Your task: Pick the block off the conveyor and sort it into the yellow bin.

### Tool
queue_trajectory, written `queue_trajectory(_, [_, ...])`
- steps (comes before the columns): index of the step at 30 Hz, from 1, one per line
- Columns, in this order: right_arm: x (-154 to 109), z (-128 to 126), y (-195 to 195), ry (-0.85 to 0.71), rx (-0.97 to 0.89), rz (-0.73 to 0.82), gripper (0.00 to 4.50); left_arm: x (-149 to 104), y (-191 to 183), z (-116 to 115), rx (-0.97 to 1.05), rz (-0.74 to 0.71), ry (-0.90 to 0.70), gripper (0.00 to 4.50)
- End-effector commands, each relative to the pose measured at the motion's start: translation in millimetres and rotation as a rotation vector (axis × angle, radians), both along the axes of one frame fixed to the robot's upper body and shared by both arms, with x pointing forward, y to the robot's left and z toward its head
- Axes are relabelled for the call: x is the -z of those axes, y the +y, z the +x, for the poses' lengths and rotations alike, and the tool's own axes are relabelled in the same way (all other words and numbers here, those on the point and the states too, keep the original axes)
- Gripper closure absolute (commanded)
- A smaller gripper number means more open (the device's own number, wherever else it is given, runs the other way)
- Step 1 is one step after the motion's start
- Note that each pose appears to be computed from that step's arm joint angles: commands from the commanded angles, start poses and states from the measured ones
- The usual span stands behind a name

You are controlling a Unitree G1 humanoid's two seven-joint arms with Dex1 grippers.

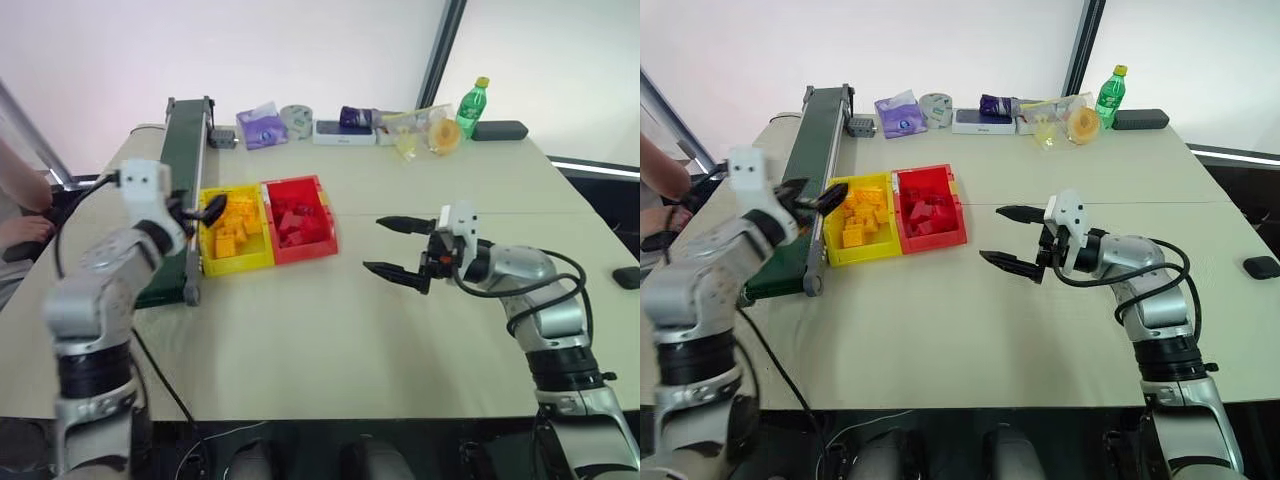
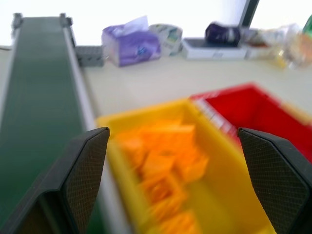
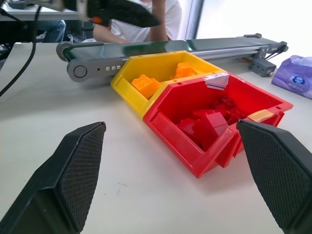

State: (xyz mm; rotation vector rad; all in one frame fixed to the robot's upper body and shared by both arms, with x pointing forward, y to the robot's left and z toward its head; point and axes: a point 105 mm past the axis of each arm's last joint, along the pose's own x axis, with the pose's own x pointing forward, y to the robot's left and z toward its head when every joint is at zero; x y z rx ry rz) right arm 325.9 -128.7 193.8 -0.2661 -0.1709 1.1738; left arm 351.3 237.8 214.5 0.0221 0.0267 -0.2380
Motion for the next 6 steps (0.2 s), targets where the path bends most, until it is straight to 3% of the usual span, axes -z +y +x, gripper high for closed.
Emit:
queue_trajectory(1, [-11, -1, -4, -0.050, -0.006, 0.003, 0.00, -19, 32, -23, 0.019, 0.081, -0.078, 0.08])
queue_trajectory(6, [-8, -1, -9, -0.035, -0.006, -0.005, 0.00, -16, 64, -50, 0.061, 0.156, -0.052, 0.08])
